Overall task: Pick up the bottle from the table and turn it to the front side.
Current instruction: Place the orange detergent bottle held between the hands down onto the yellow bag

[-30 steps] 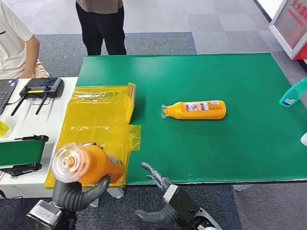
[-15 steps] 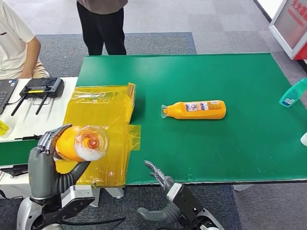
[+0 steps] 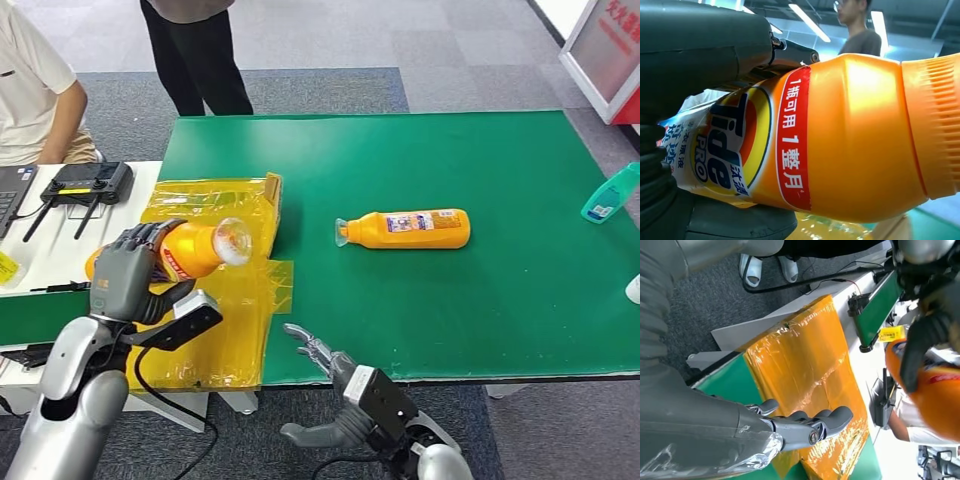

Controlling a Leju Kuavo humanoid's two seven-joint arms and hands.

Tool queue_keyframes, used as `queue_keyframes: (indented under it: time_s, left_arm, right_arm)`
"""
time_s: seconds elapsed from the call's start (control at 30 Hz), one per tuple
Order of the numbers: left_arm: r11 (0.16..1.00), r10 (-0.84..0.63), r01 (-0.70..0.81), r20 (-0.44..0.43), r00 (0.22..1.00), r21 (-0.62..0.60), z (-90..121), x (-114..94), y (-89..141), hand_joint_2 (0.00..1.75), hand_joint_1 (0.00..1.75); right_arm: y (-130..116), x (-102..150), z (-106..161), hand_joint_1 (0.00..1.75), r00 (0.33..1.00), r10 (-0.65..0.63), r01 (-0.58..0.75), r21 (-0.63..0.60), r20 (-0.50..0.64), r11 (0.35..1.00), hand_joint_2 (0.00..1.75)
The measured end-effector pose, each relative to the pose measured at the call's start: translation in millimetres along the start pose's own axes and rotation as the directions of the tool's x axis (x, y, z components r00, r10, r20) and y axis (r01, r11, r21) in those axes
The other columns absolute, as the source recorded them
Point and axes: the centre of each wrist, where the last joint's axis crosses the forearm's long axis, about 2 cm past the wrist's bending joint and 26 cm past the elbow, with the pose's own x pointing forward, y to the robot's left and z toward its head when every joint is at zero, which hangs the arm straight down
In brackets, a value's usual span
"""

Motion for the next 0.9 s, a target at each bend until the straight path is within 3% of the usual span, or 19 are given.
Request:
queue_keyframes:
  time_s: [0.33,0.47,0.63,0.9]
  left_arm:
    - [0.957,-0.154,0.129,-0.077,0.985,-0.259,-64,-37,-18,1.75,1.75]
    - [0.935,-0.144,0.1,-0.107,0.984,-0.341,-85,-45,-31,1.75,1.75]
    - [0.895,-0.113,0.055,-0.104,0.988,-0.443,-89,-36,-57,1.75,1.75]
    - [0.836,-0.057,-0.011,-0.107,0.993,-0.548,-79,-18,-93,1.75,1.75]
  right_arm:
    - [-7,-7,-17,0.0,0.999,-0.033,0.031,0.062,0.026,0.998,1.75]
    - [-8,-11,-23,0.0,0.998,-0.048,0.046,0.087,0.029,0.995,1.75]
    - [-7,-14,-26,0.0,0.998,-0.059,0.056,0.106,0.029,0.993,1.75]
    - [-7,-18,-25,0.0,0.997,-0.071,0.068,0.104,0.022,0.992,1.75]
